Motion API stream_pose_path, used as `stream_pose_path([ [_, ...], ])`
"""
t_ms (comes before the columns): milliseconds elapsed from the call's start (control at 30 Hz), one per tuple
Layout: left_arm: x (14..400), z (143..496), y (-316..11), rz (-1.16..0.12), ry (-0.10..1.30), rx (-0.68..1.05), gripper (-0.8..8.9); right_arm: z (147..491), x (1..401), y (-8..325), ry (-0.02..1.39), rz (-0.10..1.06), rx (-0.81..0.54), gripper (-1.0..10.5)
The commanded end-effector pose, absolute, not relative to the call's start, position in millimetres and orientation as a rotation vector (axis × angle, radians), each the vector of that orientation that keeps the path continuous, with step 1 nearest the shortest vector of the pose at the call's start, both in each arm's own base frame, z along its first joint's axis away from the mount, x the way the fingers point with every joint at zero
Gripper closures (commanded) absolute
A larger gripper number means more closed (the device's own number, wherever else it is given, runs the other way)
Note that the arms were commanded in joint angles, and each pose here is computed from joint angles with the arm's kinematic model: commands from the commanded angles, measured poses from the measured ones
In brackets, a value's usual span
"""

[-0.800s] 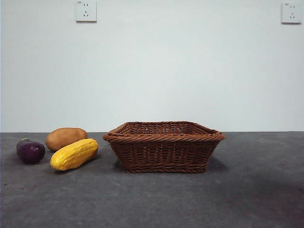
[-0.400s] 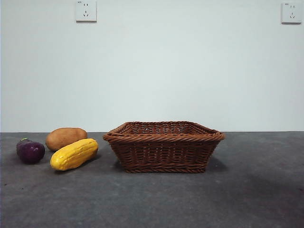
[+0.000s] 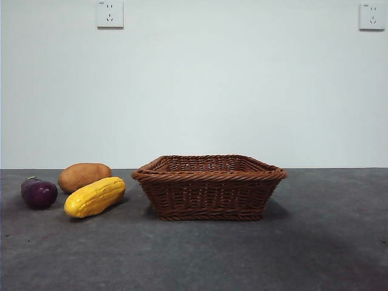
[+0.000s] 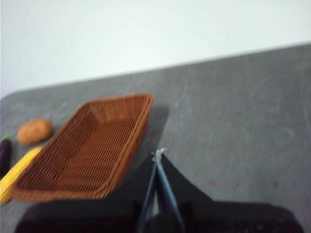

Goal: Help me put the vegetables on the table into the basket

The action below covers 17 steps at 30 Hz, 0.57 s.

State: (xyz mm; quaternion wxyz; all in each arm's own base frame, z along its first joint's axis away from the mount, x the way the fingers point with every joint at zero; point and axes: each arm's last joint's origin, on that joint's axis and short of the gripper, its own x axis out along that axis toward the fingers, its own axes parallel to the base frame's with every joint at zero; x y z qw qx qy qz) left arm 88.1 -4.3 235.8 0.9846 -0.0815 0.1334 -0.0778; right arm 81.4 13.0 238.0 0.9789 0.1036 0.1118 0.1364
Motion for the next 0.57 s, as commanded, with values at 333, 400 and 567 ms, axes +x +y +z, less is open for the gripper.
stream_pose_path([
  [333, 80.2, 295.7, -9.1, -0.32, 0.442, -0.19, 8.2, 311.4, 78.0, 16.1, 0.464, 0.399, 0.096, 9.6],
  [400, 76.8, 305.6, -9.5, -0.333, 0.461, -0.177, 8.2, 322.4, 78.1, 16.6, 0.494, 0.416, 0.091, 9.6],
  [567, 66.9, 328.2, -9.7, -0.343, 0.499, -0.139, 8.2, 338.6, 82.0, 17.5, 0.57, 0.449, 0.051, 9.6],
])
